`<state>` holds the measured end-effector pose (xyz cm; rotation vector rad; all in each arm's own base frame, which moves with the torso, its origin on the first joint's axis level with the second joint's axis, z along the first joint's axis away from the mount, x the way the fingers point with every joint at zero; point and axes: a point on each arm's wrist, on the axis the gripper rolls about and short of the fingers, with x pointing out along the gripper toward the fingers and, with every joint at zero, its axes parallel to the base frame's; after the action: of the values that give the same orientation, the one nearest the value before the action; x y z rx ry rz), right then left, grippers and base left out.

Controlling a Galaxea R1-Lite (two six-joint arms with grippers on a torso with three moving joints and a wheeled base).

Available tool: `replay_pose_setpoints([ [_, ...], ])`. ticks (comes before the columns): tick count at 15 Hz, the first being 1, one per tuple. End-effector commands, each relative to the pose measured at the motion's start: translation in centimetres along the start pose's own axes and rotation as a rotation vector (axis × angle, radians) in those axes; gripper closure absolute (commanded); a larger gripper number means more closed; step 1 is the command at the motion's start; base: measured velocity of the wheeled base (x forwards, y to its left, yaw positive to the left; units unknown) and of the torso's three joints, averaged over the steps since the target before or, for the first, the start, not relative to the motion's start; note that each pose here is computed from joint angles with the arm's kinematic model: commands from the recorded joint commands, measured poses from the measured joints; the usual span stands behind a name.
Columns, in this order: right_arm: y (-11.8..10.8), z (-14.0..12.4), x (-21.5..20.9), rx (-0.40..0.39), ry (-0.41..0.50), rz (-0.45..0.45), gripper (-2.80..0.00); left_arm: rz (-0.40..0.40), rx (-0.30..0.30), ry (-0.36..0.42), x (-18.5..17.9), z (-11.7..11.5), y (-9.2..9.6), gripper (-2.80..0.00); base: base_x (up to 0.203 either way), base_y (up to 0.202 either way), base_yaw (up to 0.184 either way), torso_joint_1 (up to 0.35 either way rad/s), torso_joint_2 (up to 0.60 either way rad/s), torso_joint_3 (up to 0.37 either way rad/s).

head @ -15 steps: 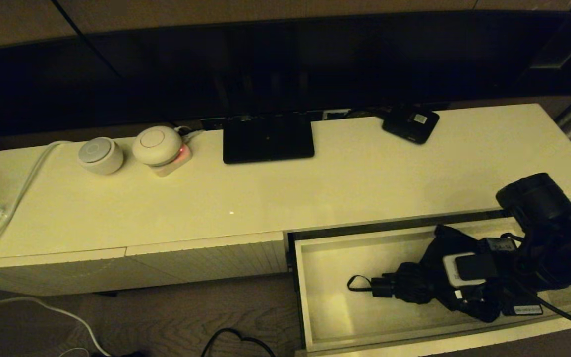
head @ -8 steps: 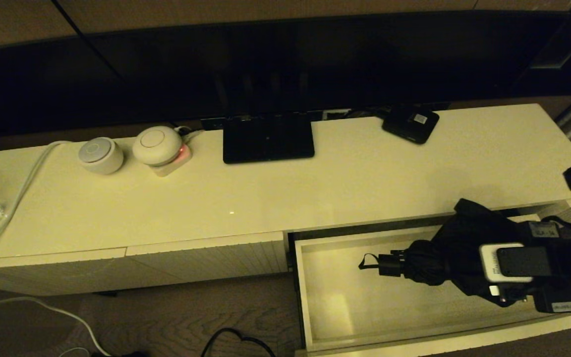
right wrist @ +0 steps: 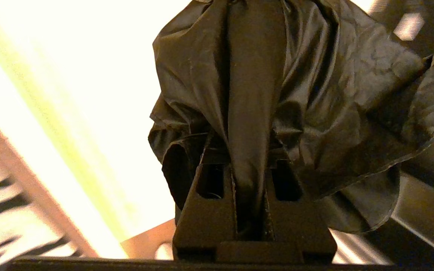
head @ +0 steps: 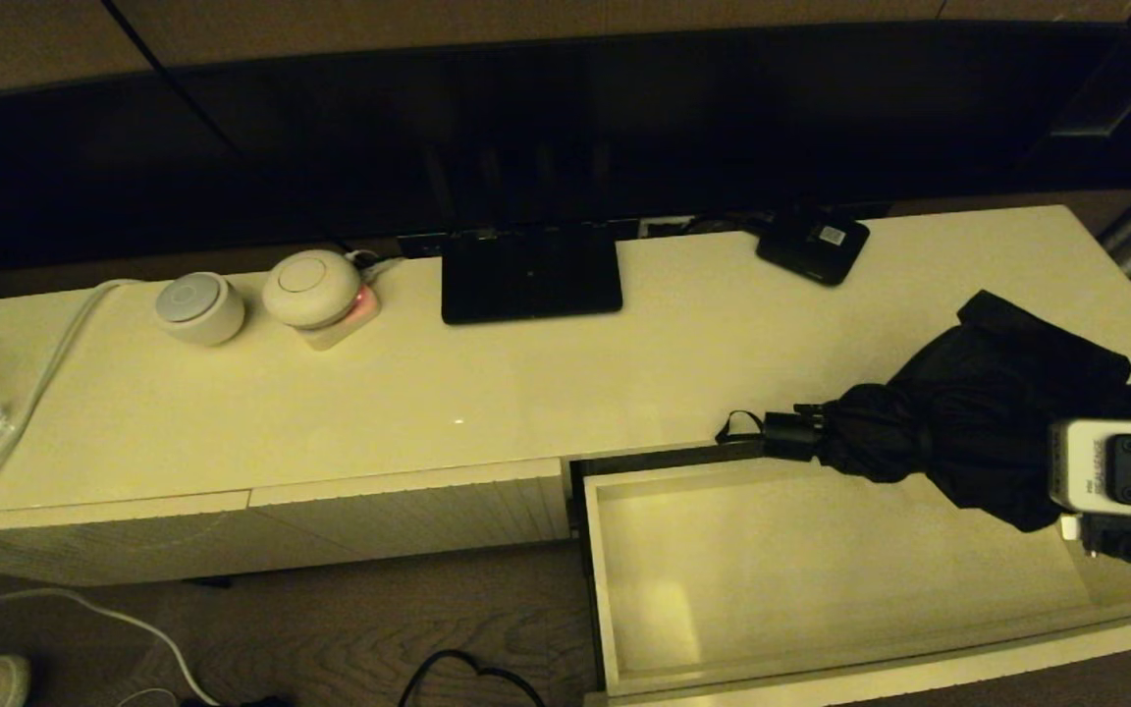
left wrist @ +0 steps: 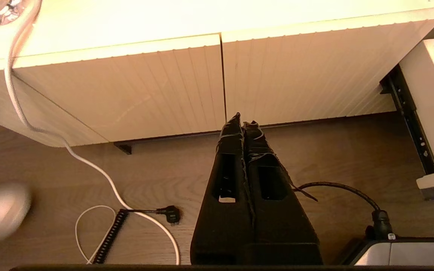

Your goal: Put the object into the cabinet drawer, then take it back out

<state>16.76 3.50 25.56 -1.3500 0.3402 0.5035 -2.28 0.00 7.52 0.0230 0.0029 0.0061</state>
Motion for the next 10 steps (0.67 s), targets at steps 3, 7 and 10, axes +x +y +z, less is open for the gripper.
replay_pose_setpoints([
  [3, -1.6, 0.5, 5.3, -0.005, -0.003, -0.038, 0.0, 0.001, 0.0, 0.003, 0.0, -0.1, 0.0, 0.0, 0.0, 0.0, 0.0, 0.0, 0.0, 0.0],
  [7, -2.7, 0.4, 10.5, 0.004, 0.003, -0.095, 0.0, 0.001, 0.0, 0.002, 0.0, -0.1, 0.0, 0.0, 0.0, 0.0, 0.0, 0.0, 0.0, 0.0],
  [10, -3.0, -0.2, 11.5, 0.008, 0.011, -0.141, 0.0, 0.001, 0.0, 0.003, 0.0, -0.1, 0.0, 0.0, 0.0, 0.0, 0.0, 0.0, 0.0, 0.0],
])
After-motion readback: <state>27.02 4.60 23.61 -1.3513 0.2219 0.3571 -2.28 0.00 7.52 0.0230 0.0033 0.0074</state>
